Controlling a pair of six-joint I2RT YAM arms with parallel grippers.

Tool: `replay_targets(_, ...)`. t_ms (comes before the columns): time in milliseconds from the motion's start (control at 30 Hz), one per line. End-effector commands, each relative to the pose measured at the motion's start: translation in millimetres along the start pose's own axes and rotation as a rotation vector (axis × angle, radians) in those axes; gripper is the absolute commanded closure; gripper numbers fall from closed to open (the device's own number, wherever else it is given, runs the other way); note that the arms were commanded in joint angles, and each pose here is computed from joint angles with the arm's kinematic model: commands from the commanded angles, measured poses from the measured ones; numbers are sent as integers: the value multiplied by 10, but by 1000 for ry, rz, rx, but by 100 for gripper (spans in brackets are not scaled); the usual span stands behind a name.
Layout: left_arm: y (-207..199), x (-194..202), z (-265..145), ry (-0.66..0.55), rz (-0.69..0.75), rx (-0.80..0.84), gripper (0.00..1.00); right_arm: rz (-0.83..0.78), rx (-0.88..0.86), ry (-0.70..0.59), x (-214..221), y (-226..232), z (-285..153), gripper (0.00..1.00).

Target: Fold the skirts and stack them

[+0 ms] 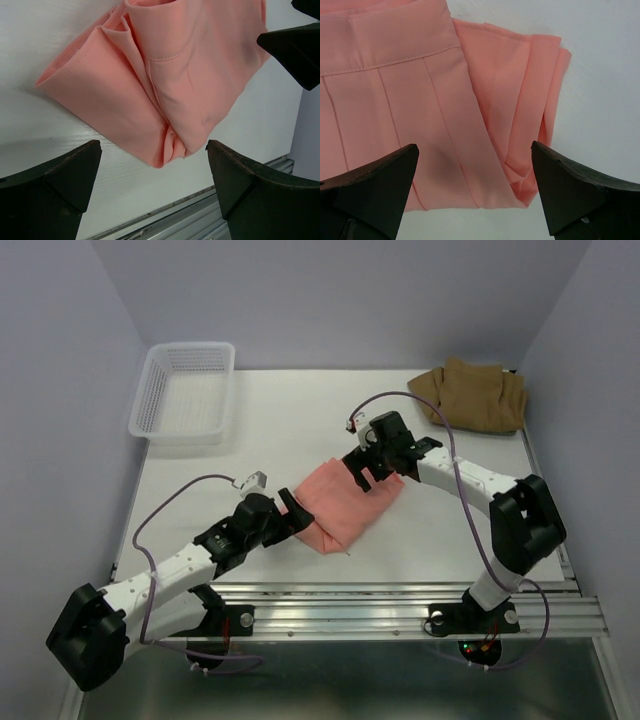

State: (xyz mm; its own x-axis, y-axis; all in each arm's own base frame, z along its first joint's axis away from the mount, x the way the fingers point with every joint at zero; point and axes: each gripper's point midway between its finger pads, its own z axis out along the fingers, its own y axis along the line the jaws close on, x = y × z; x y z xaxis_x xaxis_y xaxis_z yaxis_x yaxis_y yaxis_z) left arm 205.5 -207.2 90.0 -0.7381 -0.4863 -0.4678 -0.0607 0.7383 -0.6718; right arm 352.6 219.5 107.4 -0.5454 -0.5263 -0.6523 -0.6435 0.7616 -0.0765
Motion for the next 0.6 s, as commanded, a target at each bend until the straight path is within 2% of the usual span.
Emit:
replay_targets(0, -58, -99, 125, -38, -12, -19, 1, -63, -34, -73, -267, 15, 143, 0)
replay_targets(133, -49, -123, 220, -33, 11, -56, 1, -70, 46, -71, -285, -136, 307, 0)
replay_targets(400, -17, -172, 283, -44, 25, -80, 1, -97, 145, 31, -41, -327, 600, 0)
replay_targets(567, 7, -199, 354, -45, 29, -87, 1, -43, 195, 43, 48, -492, 618, 0)
